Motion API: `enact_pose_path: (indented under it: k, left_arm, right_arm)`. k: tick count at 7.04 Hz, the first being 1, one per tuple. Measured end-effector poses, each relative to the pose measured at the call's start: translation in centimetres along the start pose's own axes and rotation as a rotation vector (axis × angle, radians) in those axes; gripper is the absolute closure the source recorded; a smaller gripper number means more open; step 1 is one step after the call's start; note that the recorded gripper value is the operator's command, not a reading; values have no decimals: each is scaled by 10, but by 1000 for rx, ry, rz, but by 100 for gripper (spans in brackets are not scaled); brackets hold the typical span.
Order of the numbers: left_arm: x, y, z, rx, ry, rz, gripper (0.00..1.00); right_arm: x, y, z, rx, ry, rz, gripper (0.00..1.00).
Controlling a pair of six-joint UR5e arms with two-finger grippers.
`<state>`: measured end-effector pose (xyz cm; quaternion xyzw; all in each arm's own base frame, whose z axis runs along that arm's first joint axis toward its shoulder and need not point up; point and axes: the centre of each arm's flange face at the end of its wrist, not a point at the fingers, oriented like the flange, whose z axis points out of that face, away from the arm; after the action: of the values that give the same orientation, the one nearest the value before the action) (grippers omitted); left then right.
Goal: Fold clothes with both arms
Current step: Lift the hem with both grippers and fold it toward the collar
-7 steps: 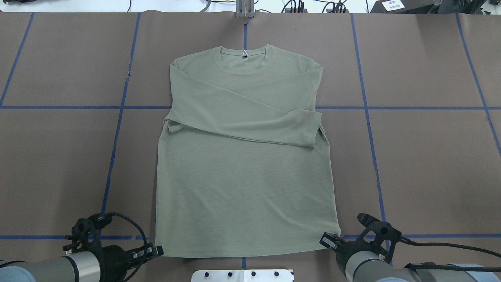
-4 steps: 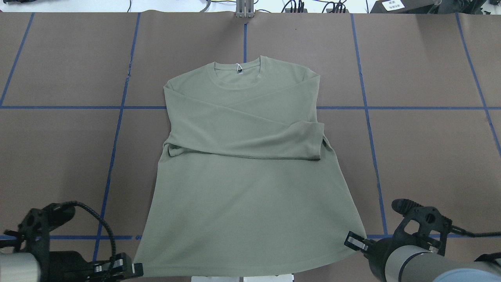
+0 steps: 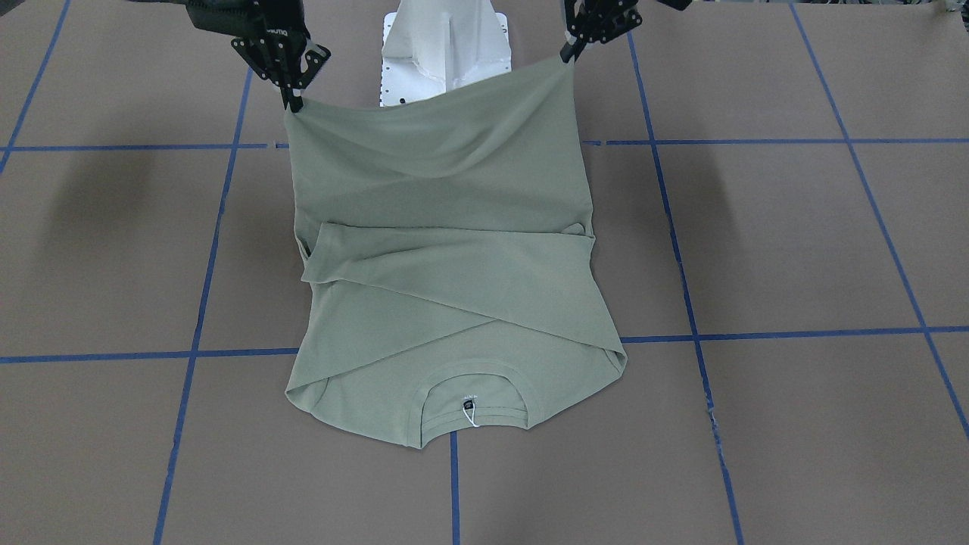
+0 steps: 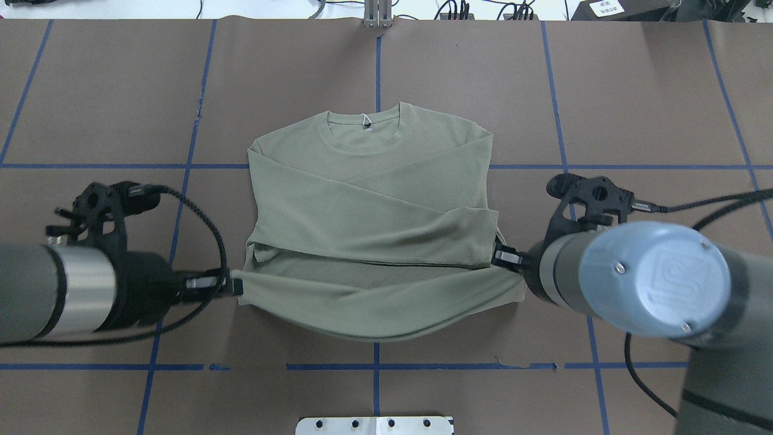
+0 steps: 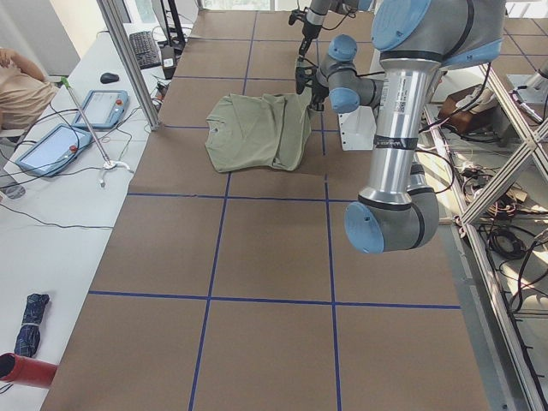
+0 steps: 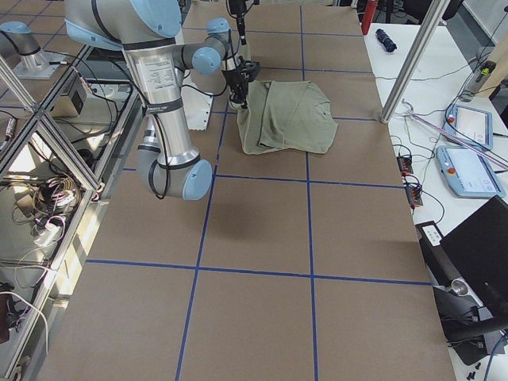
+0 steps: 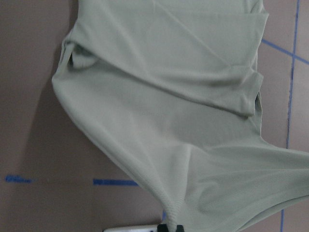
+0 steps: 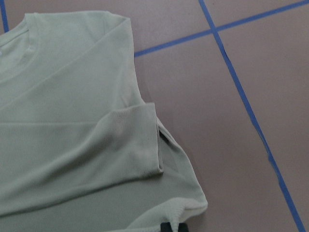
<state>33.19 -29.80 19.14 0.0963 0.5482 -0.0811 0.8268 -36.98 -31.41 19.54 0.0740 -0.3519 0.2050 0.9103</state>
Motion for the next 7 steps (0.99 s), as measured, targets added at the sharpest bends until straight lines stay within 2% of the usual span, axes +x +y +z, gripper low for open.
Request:
enact_pose_path:
  k: [2,3,5,7]
  left_arm:
    - [-17,-95,35,118,-115,82,100]
    - [-30,-135,42,151,-164,106,100]
    - [-43,-186,76,169,-242,110,100]
    - [-51,-219,128,186,-283,105,100]
  right_arm:
    - [-26,-69,43,30,0,4,100]
    - [-37,-96,63,37,-9,16,100]
    - [-65,-135,94,55,3,38,100]
    - [-90,-171,129,75,22,41,100]
